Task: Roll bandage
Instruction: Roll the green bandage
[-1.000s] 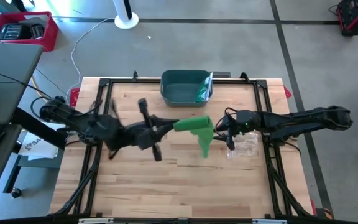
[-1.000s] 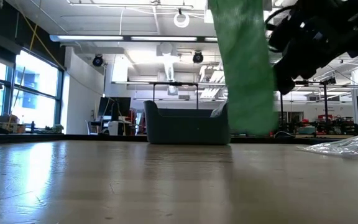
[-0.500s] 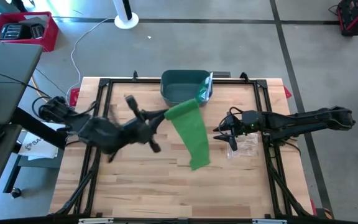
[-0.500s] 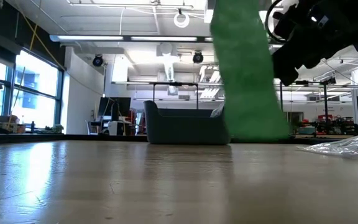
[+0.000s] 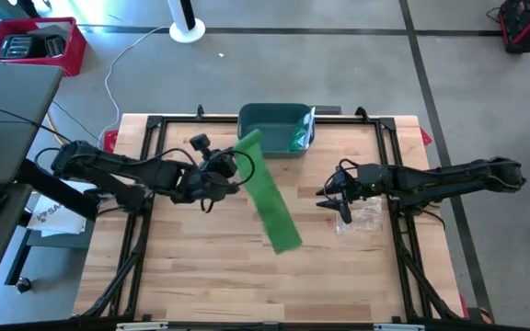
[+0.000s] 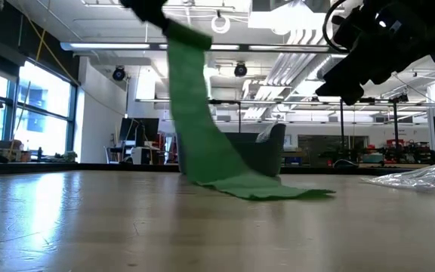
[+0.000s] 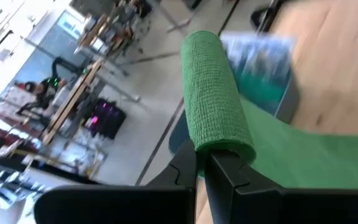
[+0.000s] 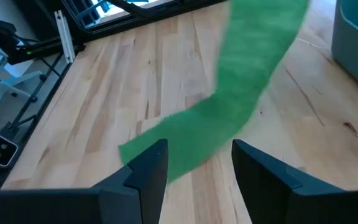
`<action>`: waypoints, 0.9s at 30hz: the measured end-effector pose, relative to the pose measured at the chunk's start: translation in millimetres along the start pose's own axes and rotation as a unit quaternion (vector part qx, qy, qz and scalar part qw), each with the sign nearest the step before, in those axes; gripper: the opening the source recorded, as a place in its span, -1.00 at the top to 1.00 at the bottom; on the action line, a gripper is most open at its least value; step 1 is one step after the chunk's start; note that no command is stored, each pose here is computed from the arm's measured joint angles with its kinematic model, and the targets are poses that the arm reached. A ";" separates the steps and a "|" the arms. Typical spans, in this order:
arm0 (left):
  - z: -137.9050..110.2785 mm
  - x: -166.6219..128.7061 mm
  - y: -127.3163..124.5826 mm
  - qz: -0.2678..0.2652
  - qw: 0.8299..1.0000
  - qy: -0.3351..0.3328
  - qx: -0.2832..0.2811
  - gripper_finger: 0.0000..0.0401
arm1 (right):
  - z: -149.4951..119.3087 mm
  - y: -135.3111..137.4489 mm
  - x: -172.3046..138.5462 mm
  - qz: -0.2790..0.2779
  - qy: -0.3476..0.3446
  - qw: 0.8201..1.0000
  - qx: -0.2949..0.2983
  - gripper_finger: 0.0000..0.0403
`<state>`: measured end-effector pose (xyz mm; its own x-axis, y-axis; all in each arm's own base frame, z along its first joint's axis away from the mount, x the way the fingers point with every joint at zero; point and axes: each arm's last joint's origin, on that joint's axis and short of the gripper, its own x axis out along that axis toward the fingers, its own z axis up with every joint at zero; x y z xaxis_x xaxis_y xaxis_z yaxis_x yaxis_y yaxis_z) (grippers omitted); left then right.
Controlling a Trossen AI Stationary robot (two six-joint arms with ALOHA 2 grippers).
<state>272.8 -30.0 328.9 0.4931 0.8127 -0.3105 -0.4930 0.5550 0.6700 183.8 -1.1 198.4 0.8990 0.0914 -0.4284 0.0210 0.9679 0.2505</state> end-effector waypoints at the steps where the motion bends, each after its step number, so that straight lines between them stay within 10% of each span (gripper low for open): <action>1: -7.5 2.3 -0.4 0.002 1.000 0.006 0.005 0.96 | 0.0 0.1 0.0 0.001 0.000 1.000 -0.002 0.15; 15: -57.9 18.0 14.8 0.034 0.998 0.037 -0.030 0.96 | 8.0 1.3 71.5 0.125 0.100 0.979 -0.125 0.15; 27: -64.5 30.9 14.5 0.003 0.997 0.048 -0.055 0.96 | 16.4 8.4 162.3 0.221 0.310 0.883 -0.276 0.15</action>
<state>234.7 14.6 285.6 0.4205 0.8268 -0.3736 -0.5740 0.5613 0.5962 337.0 18.0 145.2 0.3504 0.4337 -0.8301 -0.6418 0.7567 0.1244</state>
